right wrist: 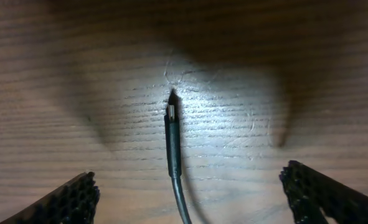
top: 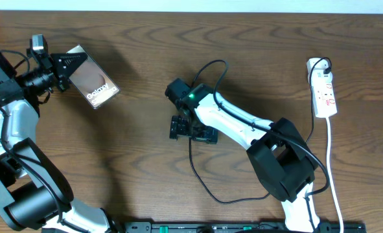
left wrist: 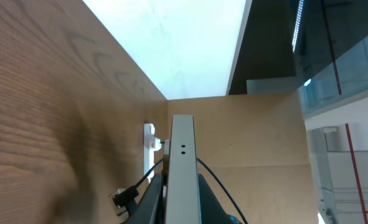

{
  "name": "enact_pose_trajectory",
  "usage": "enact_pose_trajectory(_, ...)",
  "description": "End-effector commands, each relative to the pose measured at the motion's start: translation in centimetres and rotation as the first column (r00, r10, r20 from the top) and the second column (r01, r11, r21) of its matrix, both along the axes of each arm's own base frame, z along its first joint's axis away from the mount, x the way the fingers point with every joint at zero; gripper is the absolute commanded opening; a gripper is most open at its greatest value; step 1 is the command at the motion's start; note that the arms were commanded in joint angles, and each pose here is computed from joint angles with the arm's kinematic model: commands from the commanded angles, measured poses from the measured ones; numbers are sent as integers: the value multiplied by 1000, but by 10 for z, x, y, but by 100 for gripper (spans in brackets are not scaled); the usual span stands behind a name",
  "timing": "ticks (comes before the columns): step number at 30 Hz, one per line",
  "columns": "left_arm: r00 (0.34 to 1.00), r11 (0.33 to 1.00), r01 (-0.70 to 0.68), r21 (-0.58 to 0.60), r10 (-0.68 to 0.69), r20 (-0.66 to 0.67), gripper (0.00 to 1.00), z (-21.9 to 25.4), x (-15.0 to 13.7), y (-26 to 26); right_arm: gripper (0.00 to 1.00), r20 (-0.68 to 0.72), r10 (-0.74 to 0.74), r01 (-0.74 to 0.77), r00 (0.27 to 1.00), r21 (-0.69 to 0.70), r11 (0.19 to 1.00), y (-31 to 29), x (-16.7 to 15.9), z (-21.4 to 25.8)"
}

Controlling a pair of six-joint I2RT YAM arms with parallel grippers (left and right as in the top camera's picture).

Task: Plug charger to phone and switch on socket
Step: 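Lower the right gripper over the black cable's USB-C plug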

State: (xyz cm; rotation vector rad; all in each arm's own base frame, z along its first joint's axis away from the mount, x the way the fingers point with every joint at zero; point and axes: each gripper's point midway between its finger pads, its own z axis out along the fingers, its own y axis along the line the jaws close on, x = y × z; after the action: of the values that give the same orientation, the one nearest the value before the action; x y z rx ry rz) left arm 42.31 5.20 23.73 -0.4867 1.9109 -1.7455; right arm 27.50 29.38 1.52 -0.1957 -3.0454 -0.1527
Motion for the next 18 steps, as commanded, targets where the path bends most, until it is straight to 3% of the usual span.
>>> enact_pose_trajectory(1, 998, 999, 39, 1, -40, 44, 7, 13, -8, -5, 88, 27, -30, 31, 999, -45, 998, -3, 0, -3)
enact_pose_trajectory(4, 998, 999, 39, 1, -40, 44, 7, 13, -8, -5, 80, 44, -38, 40, 998, -58, 998, -4, 2, -4)
enact_pose_trajectory(18, 998, 999, 39, 1, -40, 44, 7, 13, -8, -5, 80, 91, -45, 50, 995, -55, 997, -2, 12, -4)
